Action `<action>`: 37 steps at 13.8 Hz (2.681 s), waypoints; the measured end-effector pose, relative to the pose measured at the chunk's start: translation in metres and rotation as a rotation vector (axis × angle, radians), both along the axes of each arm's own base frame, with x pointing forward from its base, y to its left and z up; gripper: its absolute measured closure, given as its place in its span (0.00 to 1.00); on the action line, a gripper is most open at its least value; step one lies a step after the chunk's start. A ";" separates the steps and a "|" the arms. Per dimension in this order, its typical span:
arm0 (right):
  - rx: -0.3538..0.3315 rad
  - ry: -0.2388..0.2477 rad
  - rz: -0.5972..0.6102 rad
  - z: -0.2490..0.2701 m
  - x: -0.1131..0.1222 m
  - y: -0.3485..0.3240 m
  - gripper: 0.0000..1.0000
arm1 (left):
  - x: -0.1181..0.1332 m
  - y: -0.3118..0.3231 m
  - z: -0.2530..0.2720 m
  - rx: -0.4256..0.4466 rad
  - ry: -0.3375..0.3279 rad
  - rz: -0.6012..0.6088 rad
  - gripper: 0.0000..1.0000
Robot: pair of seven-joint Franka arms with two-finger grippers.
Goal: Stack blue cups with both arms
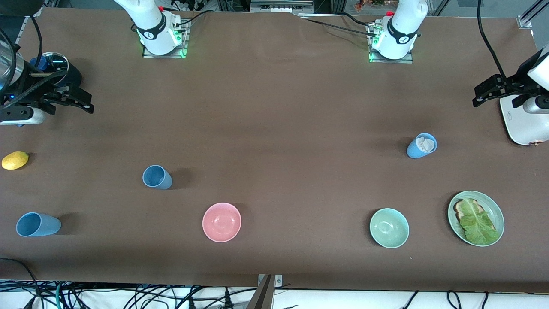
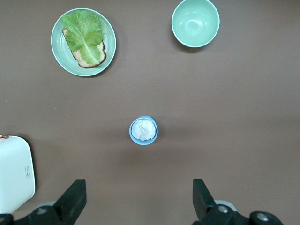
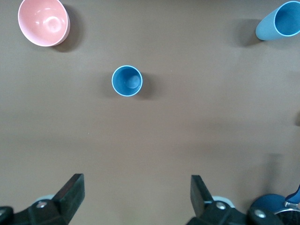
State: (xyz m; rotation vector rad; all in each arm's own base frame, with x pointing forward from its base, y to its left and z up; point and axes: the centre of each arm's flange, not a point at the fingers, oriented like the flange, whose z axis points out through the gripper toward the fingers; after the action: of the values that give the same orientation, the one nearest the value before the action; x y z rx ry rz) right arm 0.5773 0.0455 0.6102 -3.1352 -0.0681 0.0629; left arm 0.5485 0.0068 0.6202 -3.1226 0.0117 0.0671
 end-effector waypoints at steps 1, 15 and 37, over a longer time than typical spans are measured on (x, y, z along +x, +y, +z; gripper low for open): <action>0.000 0.000 0.000 0.000 0.000 0.000 0.00 | 0.000 0.000 0.000 0.000 0.000 0.000 0.00; -0.001 0.002 0.000 0.000 0.000 0.000 0.00 | 0.000 0.001 0.000 0.000 0.000 0.002 0.00; 0.001 0.008 0.047 -0.003 0.001 0.001 0.00 | 0.044 0.032 -0.116 -0.036 0.200 -0.142 0.00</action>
State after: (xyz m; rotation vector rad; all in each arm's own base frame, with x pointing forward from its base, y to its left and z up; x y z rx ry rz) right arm 0.5782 0.0466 0.6070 -3.1322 -0.1421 0.0759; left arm 0.5928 0.0386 0.5044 -3.1250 0.2399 0.3801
